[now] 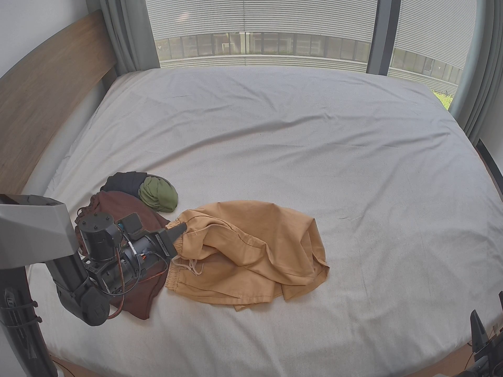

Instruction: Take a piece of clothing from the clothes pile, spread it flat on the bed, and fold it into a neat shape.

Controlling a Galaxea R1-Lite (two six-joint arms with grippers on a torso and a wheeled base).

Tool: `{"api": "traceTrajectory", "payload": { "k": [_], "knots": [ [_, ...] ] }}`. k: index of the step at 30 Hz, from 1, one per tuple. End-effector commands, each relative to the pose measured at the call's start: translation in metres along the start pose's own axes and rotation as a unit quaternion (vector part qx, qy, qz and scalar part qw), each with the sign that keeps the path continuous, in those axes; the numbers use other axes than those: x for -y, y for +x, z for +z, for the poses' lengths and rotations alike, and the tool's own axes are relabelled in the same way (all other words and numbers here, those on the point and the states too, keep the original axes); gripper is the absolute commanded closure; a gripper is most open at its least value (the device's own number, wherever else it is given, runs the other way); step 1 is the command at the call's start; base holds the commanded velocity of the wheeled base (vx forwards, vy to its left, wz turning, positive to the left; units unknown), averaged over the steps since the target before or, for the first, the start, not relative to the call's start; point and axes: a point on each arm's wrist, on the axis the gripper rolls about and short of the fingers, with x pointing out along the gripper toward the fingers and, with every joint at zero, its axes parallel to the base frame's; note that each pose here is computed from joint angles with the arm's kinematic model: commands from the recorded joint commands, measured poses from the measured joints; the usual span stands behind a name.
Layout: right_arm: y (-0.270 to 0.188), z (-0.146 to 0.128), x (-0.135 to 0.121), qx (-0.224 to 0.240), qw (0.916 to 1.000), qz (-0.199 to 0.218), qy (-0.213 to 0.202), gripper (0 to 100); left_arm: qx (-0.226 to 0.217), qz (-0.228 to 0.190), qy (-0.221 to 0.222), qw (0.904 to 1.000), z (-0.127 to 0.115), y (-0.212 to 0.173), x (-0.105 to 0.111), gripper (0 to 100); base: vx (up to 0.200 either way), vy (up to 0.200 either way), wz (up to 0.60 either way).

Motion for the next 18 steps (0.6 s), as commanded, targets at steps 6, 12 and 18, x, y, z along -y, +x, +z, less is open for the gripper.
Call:
{"api": "traceTrajectory", "payload": {
  "k": [6, 12, 18],
  "knots": [
    [-0.005, 0.018, 0.000, 0.065, 0.9979, 0.004, 0.001, 0, 0.005, -0.013, 0.003, 0.9999, 0.003, 0.000, 0.008, 100, 0.000, 0.000, 0.00],
    [-0.003, 0.110, 0.000, 0.107, 0.9936, 0.035, 0.000, 0, 0.014, -0.019, -0.005, 0.9997, 0.008, -0.001, 0.012, 100, 0.000, 0.000, 0.00],
    [0.049, 0.146, -0.008, 0.022, 0.9847, 0.164, 0.055, 0, 0.018, -0.020, -0.005, 0.9996, 0.010, 0.000, 0.012, 100, 0.000, 0.000, 0.00]
  ]
}}
